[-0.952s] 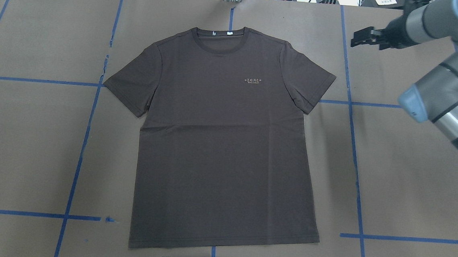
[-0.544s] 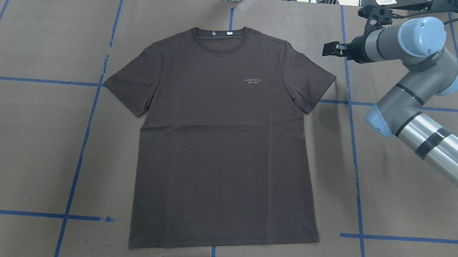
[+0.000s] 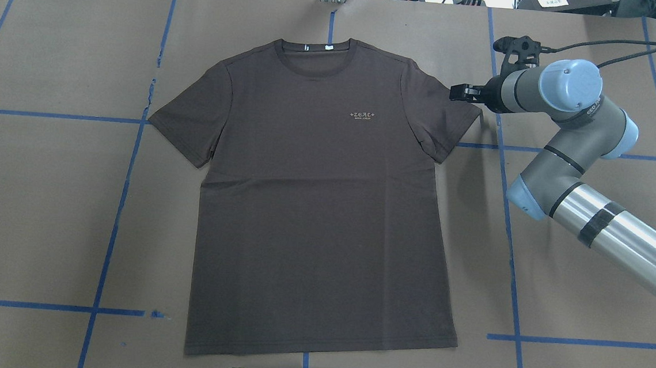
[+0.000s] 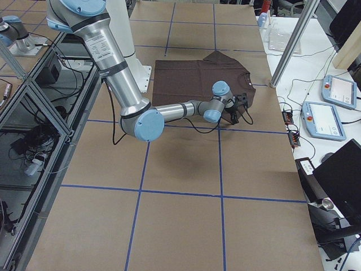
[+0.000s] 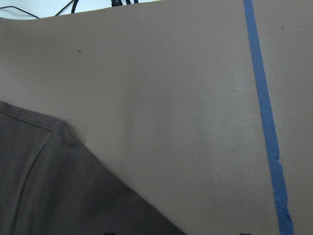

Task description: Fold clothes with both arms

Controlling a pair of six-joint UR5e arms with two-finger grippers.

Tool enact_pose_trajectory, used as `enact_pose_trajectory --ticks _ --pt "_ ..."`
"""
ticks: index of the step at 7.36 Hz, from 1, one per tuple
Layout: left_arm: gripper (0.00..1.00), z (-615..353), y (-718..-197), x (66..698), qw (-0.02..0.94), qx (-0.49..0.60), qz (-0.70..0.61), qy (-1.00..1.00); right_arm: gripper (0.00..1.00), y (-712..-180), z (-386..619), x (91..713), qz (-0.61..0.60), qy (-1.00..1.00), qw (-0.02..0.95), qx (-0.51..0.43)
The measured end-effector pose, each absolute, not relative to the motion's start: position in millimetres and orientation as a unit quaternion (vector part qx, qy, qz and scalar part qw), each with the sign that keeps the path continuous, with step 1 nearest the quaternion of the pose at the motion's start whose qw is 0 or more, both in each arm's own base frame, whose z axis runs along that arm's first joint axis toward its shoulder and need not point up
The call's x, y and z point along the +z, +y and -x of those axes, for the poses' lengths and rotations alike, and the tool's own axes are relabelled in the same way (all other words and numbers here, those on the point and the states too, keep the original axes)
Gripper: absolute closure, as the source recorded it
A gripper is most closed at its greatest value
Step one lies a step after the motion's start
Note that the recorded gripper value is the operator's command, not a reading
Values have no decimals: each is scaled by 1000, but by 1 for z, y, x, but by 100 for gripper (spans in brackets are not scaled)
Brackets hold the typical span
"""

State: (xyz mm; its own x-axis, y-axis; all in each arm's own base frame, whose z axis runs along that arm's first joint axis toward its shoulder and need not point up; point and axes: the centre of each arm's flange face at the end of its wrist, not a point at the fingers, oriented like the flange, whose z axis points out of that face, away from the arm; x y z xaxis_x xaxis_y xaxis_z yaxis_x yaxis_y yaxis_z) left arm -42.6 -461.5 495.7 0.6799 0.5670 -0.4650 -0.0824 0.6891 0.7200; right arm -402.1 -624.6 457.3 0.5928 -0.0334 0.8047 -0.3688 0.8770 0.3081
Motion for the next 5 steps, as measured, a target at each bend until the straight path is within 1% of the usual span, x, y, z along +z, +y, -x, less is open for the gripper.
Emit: enact_pose_trajectory --ticks 5 --pt "0 43 -462 496 849 191 -344 351 12 -621 407 466 -233 -430 867 101"
